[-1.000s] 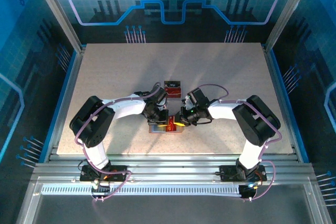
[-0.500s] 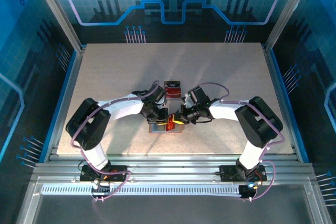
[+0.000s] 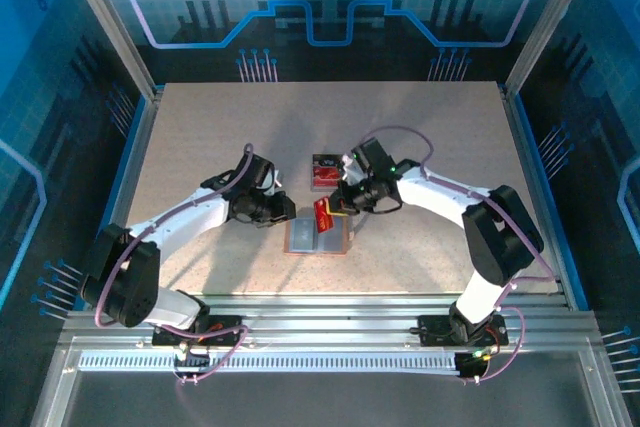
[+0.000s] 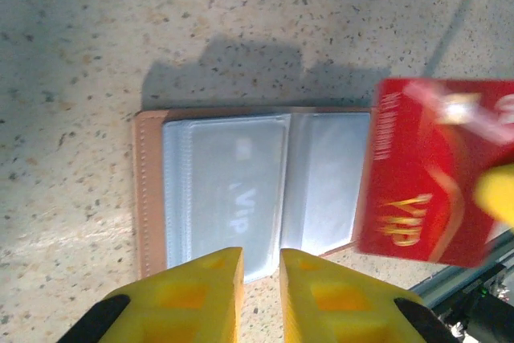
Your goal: Take the credit cards out of the card holder
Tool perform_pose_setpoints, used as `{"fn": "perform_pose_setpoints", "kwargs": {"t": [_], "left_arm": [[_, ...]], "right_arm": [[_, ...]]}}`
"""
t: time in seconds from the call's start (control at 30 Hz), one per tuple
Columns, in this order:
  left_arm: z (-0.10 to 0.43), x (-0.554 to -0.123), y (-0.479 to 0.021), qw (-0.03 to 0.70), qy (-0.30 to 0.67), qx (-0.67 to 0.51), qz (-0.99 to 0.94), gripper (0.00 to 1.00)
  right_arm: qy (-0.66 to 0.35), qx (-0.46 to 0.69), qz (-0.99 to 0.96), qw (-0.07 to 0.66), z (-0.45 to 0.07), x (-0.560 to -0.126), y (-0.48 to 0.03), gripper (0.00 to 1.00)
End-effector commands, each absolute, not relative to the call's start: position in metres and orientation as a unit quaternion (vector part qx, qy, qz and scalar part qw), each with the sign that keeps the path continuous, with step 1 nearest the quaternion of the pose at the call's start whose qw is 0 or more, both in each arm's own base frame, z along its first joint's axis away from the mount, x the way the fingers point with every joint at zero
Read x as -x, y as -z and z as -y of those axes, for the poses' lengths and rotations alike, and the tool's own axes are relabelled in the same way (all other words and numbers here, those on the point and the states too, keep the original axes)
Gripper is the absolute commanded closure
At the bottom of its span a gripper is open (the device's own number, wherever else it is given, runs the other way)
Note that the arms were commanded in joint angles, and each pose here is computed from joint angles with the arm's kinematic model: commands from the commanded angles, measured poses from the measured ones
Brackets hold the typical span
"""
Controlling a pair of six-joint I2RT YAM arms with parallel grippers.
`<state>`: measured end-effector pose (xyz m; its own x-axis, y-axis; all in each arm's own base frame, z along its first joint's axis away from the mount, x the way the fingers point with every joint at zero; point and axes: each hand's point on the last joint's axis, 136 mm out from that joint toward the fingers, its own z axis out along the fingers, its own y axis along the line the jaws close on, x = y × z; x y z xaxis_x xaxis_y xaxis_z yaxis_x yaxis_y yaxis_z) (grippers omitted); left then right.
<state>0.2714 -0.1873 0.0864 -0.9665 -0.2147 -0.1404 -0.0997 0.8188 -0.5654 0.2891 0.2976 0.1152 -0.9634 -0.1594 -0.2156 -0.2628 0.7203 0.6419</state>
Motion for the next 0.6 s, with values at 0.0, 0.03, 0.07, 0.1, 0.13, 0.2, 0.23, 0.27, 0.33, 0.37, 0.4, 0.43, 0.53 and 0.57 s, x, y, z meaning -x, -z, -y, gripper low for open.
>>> {"fn": "perform_pose_setpoints", "kwargs": {"t": [0.0,0.03,0.07,0.1,0.13,0.2,0.23,0.27,0.33,0.37,0.4,0.43,0.53,0.57], "left_arm": [[0.180,-0.266,-0.090,0.100,0.312,0.093,-0.940,0.80],[0.177,-0.266,-0.089,0.101,0.313,0.097,-0.939,0.80],[0.174,-0.265,-0.088,0.100,0.315,0.102,-0.938,0.80],[0.172,-0.263,-0.086,0.098,0.318,0.106,-0.937,0.80],[0.169,-0.263,-0.084,0.097,0.320,0.109,-0.936,0.80],[0.165,-0.261,-0.080,0.094,0.325,0.119,-0.933,0.80],[0.164,-0.261,-0.080,0.094,0.328,0.122,-0.932,0.80],[0.162,-0.261,-0.077,0.093,0.331,0.126,-0.931,0.80],[0.158,-0.259,-0.074,0.090,0.334,0.133,-0.929,0.80],[0.157,-0.259,-0.073,0.089,0.337,0.137,-0.927,0.80],[0.156,-0.258,-0.071,0.087,0.339,0.142,-0.926,0.80],[0.155,-0.258,-0.071,0.087,0.341,0.143,-0.925,0.80],[0.151,-0.257,-0.069,0.089,0.341,0.149,-0.924,0.80],[0.150,-0.257,-0.070,0.092,0.340,0.149,-0.924,0.80]], "right_arm": [[-0.281,0.232,-0.929,0.061,-0.277,-0.279,-0.119,1.00],[-0.266,0.257,-0.927,0.066,-0.276,-0.283,-0.125,1.00],[-0.248,0.286,-0.923,0.069,-0.273,-0.285,-0.129,1.00],[-0.232,0.312,-0.919,0.072,-0.271,-0.288,-0.135,1.00],[-0.221,0.331,-0.914,0.077,-0.270,-0.291,-0.142,1.00],[-0.214,0.399,-0.887,0.088,-0.273,-0.291,-0.156,1.00],[-0.205,0.432,-0.873,0.096,-0.274,-0.291,-0.161,1.00],[-0.189,0.470,-0.856,0.106,-0.274,-0.290,-0.166,1.00],[-0.161,0.527,-0.826,0.118,-0.275,-0.290,-0.172,1.00],[-0.152,0.554,-0.810,0.120,-0.275,-0.290,-0.175,1.00],[-0.146,0.577,-0.795,0.122,-0.275,-0.290,-0.178,1.00],[-0.140,0.592,-0.784,0.121,-0.275,-0.291,-0.180,1.00],[-0.130,0.634,-0.754,0.114,-0.276,-0.295,-0.184,1.00],[-0.121,0.644,-0.747,0.110,-0.275,-0.298,-0.183,1.00]]}}
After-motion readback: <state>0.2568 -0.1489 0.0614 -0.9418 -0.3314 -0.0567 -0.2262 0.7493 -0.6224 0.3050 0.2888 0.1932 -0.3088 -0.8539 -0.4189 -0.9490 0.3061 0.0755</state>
